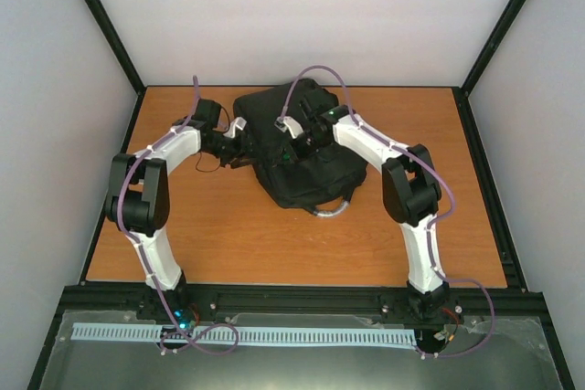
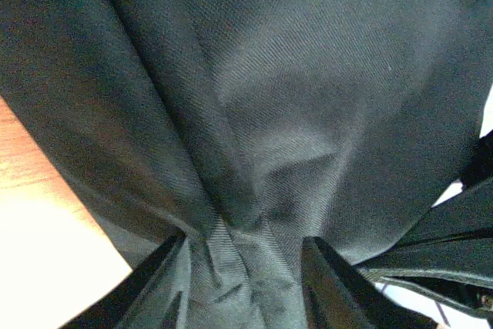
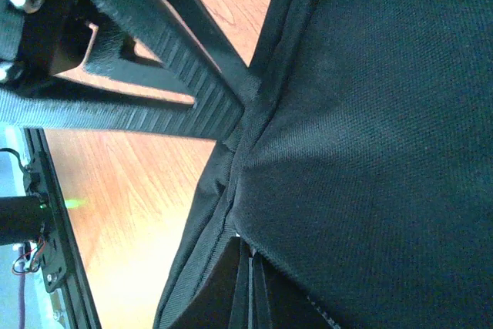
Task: Pack the student bag
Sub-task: Zip the student bag at the center of the board.
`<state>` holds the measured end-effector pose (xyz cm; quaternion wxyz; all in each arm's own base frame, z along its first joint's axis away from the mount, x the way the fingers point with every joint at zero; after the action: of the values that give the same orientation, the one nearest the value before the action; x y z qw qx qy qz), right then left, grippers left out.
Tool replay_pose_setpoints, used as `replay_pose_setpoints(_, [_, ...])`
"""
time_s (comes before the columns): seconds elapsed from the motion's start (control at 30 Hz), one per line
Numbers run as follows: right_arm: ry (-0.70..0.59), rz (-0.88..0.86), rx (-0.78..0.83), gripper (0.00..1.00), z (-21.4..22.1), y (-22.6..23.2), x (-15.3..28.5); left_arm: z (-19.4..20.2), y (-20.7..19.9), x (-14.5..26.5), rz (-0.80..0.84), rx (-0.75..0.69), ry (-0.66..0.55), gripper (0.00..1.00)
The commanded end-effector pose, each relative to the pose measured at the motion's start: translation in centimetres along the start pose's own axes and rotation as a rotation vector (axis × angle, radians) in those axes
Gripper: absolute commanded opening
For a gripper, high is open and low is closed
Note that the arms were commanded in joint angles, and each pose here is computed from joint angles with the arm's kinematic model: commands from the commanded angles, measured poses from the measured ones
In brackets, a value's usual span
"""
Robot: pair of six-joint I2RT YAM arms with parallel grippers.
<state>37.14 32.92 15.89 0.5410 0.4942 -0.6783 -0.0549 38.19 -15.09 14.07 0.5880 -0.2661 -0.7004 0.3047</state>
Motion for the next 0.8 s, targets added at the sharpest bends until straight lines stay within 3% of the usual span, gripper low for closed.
replay_pose_setpoints(0.0, [-0.082,-0.04,0.048,0.03,-1.0,3.1,2.9,0.2,-2.6,1.5,0.052,-0.058,-0.019,0.54])
replay_pose_setpoints(0.17, [-0.118,0.01,0.044,0.03,-1.2,3.6,4.2,0.7,-3.0,1.4,0.118,-0.035,-0.006,0.63])
replay_pose_setpoints(0.53, [-0.113,-0.036,0.037,0.03,-1.2,3.6,3.5,-0.2,-3.7,-0.2,0.223,0.008,0.038,0.61])
replay_pose_setpoints(0.63, [-0.107,-0.035,0.037,0.03,-0.8,3.6,3.5,-0.6,-4.3,-0.6,0.242,0.0,0.05,0.56])
replay_pose_setpoints(0.77, [-0.096,-0.039,0.03,0.03,-0.4,3.3,3.2,-0.9,-4.8,-1.3,0.249,-0.005,0.065,0.36])
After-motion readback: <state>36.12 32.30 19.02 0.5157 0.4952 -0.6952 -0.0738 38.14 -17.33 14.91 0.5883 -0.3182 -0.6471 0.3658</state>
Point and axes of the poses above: each gripper's point midway between its finger pads, its own x axis back along the fingers, its own y axis along the line the jaws close on, z = x × y, the point moved 5 cm from there along x, back along the fingers, and after that the axes turned 3 degrees about -x, right-handed, at the moved point
